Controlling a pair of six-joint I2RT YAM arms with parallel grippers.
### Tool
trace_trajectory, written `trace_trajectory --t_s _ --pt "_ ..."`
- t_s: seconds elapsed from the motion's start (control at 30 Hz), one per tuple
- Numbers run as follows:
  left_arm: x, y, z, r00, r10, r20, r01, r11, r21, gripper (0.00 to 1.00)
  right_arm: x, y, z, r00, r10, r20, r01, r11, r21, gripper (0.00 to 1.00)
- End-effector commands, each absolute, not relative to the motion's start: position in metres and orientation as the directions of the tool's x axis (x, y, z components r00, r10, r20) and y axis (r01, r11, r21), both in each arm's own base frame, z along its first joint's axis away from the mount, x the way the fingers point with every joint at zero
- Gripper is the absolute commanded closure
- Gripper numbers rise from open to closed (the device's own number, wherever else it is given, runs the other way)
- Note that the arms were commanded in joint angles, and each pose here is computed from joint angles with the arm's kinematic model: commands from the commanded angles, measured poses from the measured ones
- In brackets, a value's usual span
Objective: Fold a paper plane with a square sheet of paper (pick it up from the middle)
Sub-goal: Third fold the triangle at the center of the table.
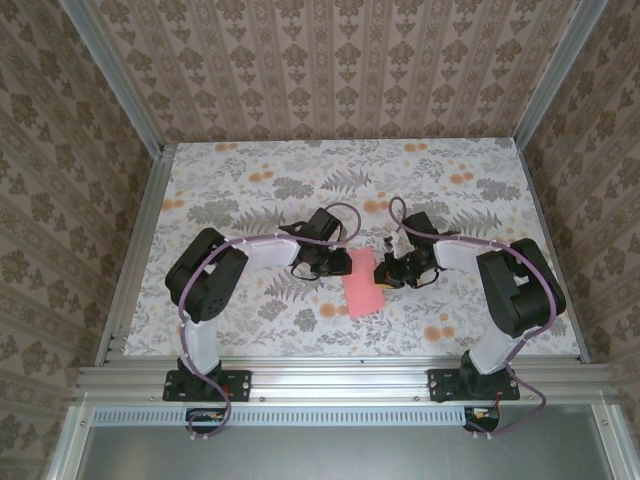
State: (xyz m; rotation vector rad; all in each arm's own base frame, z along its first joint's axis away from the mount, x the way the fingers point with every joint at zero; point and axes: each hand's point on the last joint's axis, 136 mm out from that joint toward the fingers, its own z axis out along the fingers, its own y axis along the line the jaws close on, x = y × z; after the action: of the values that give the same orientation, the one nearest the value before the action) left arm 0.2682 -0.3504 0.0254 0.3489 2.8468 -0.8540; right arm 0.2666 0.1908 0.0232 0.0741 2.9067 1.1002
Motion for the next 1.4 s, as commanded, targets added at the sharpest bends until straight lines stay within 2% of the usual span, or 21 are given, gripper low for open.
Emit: trace_trajectory --t_s 0.0,0.1,0.33,0.53,0.8,1.07,1.37 --pt "0.268 -0.343 0.051 -0.945 0.206 -0.254 0.308 0.821 -0.481 0.71 0.267 0.194 0.031 -0.986 0.168 0.009 0.124 0.689 0.714 0.96" --pt "0.259 -0.346 0.071 -0.911 0.259 -0.322 0.382 0.825 -0.417 0.64 0.270 0.197 0.032 -0.957 0.288 0.027 0.211 0.632 0.746 0.98" --pt "0.213 -0.354 0.091 -0.771 0.472 -0.428 0.587 0.788 -0.188 0.57 0.278 0.202 0.025 -0.900 0.429 0.073 0.328 0.558 0.762 0.99" --pt "0.181 -0.365 0.090 -0.712 0.524 -0.467 0.668 0.710 -0.222 0.55 0.280 0.201 0.019 -0.886 0.456 0.087 0.357 0.551 0.754 0.98" --pt "0.155 -0.390 0.069 -0.571 0.699 -0.431 0.802 0.587 -0.110 0.43 0.280 0.202 0.018 -0.889 0.449 0.088 0.355 0.554 0.753 0.97" --pt "0.161 -0.391 0.051 -0.519 0.760 -0.392 0.814 0.579 0.043 0.41 0.280 0.203 0.019 -0.892 0.443 0.091 0.353 0.556 0.753 0.96" --pt "0.176 -0.393 0.056 -0.502 0.751 -0.428 0.782 0.606 0.146 0.41 0.280 0.204 0.021 -0.896 0.434 0.091 0.346 0.557 0.755 0.96"
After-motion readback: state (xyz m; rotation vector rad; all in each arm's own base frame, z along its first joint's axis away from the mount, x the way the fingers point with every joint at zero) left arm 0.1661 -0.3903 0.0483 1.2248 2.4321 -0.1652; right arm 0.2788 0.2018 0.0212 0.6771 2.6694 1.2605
